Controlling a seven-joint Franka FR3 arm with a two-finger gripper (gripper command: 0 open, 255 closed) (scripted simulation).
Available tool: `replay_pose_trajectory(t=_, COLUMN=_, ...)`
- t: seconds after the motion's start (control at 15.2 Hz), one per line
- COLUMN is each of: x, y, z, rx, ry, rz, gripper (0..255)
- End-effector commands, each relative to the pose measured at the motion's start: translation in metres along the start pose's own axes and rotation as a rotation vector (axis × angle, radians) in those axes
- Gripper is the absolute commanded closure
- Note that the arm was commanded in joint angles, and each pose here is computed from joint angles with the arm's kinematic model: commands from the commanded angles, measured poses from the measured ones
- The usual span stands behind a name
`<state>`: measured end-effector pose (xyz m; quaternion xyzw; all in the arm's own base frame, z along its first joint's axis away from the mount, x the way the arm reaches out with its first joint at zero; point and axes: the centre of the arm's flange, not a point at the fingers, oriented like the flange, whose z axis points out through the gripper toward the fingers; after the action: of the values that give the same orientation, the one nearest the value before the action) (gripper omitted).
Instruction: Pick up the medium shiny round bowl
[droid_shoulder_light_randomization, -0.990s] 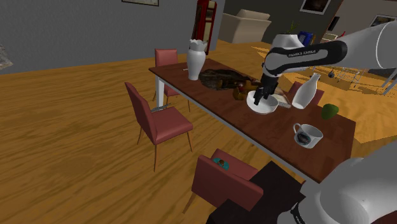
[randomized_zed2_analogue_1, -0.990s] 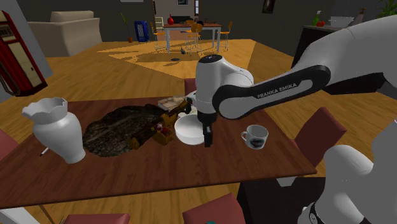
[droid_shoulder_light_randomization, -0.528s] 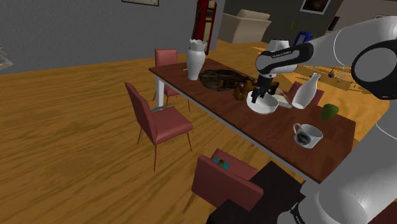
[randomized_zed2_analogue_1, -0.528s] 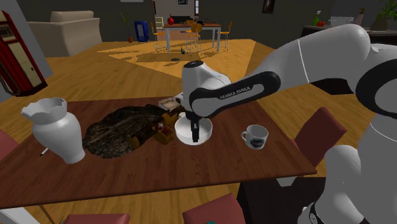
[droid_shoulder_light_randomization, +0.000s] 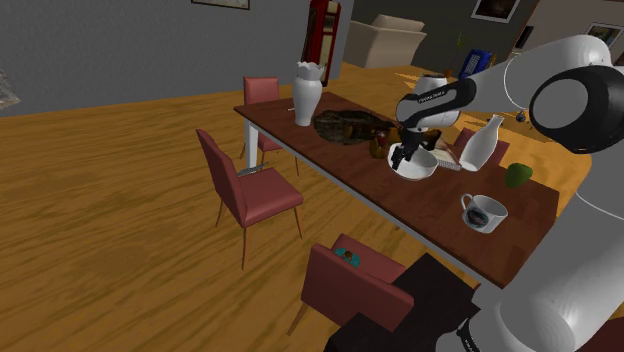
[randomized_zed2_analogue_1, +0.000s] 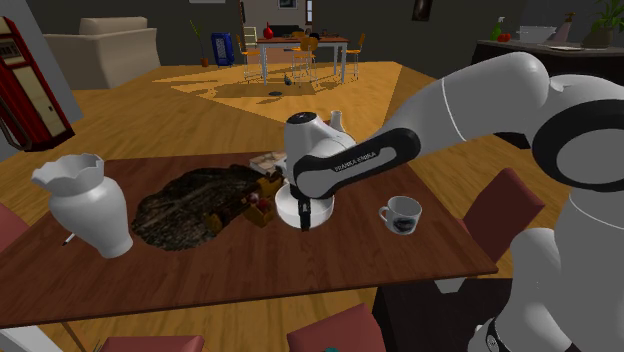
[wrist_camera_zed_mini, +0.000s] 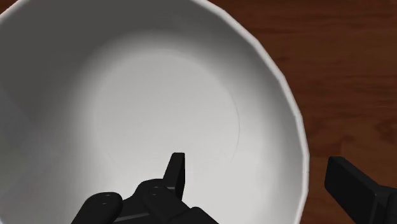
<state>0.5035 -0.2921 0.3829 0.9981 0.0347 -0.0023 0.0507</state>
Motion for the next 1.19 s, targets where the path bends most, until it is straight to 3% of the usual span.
replay_pose_trajectory(t=0.0, x=0.0, y=-0.001, z=0.004, rx=0.0, ry=0.0, rz=0.0, gripper=0)
replay_pose_trajectory(t=0.07, x=0.0, y=-0.001, z=0.004, rx=0.0, ry=0.0, rz=0.0, gripper=255)
replay_pose_trajectory(t=0.66, x=0.0, y=-0.001, z=0.004, rx=0.0, ry=0.0, rz=0.0, gripper=255)
replay_pose_trajectory(t=1.12, x=0.0, y=0.003, z=-0.033, rx=0.0, ry=0.0, rz=0.0, gripper=255)
